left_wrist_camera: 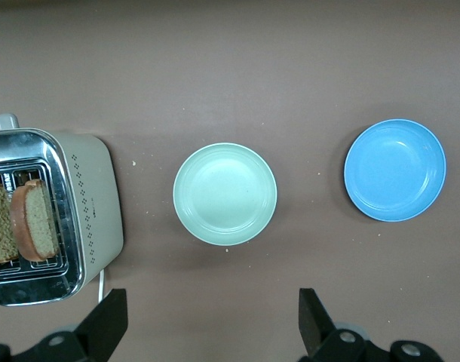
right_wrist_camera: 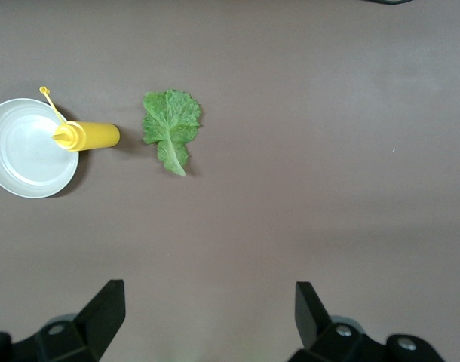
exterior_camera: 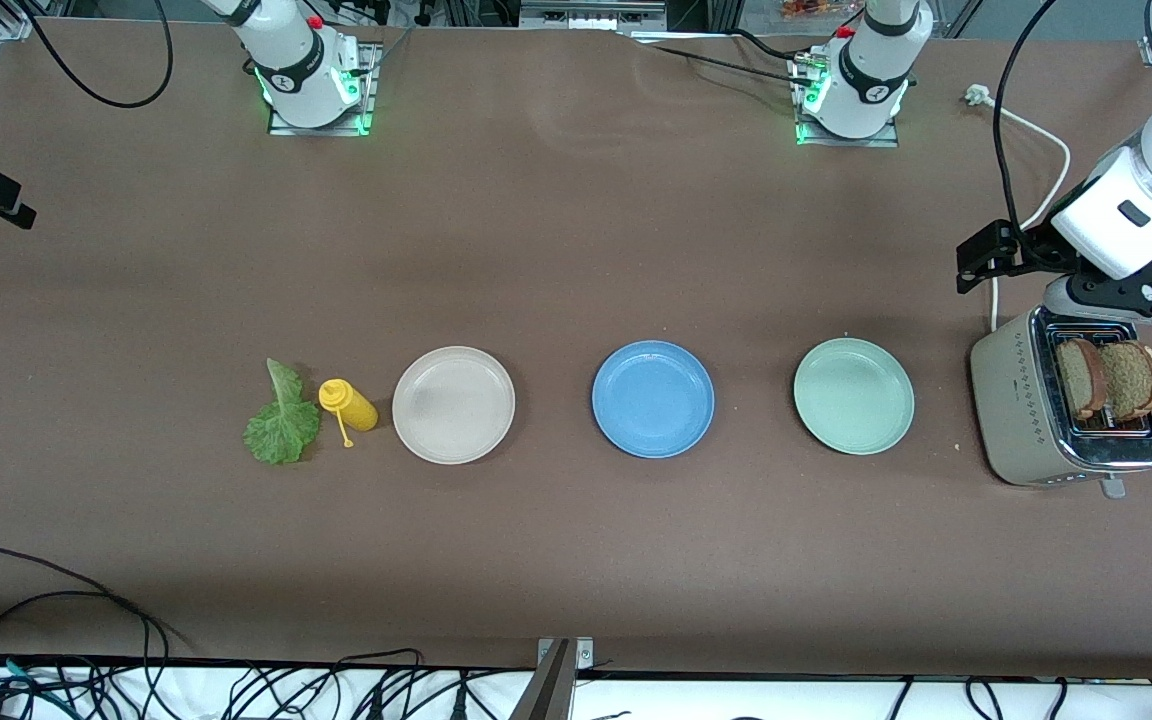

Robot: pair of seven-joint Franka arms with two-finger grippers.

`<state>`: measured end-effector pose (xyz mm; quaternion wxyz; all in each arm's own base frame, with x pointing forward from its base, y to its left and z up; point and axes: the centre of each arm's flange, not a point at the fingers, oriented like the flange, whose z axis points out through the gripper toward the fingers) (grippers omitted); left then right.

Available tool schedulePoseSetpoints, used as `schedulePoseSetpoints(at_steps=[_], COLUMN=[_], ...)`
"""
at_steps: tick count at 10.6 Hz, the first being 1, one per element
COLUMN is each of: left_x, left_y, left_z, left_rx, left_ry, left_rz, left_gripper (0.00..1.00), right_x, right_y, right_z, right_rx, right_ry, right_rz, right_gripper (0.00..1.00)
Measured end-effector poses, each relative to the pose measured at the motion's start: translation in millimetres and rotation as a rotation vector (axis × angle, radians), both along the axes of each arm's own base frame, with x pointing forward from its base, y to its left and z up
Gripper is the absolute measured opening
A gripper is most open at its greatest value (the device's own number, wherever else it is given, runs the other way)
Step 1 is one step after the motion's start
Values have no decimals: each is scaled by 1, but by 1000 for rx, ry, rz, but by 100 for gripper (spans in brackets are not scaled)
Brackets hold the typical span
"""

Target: Make sandwich in blue plate with both arms

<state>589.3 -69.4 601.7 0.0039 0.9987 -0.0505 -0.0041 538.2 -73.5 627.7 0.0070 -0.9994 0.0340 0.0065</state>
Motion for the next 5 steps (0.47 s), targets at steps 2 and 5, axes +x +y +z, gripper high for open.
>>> schedulePoseSetpoints(at_steps=[2,5], left_x=[0,0], left_y=[0,0], left_z=[0,0], left_rx=[0,0], left_ry=[0,0], left_rz=[0,0], left_gripper=[100,100], right_x=[0,0], right_y=[-1,-3], right_z=[0,0], right_rx=[3,6], right_ry=[-1,-2], right_rz=[-2,-7], right_gripper=[100,100])
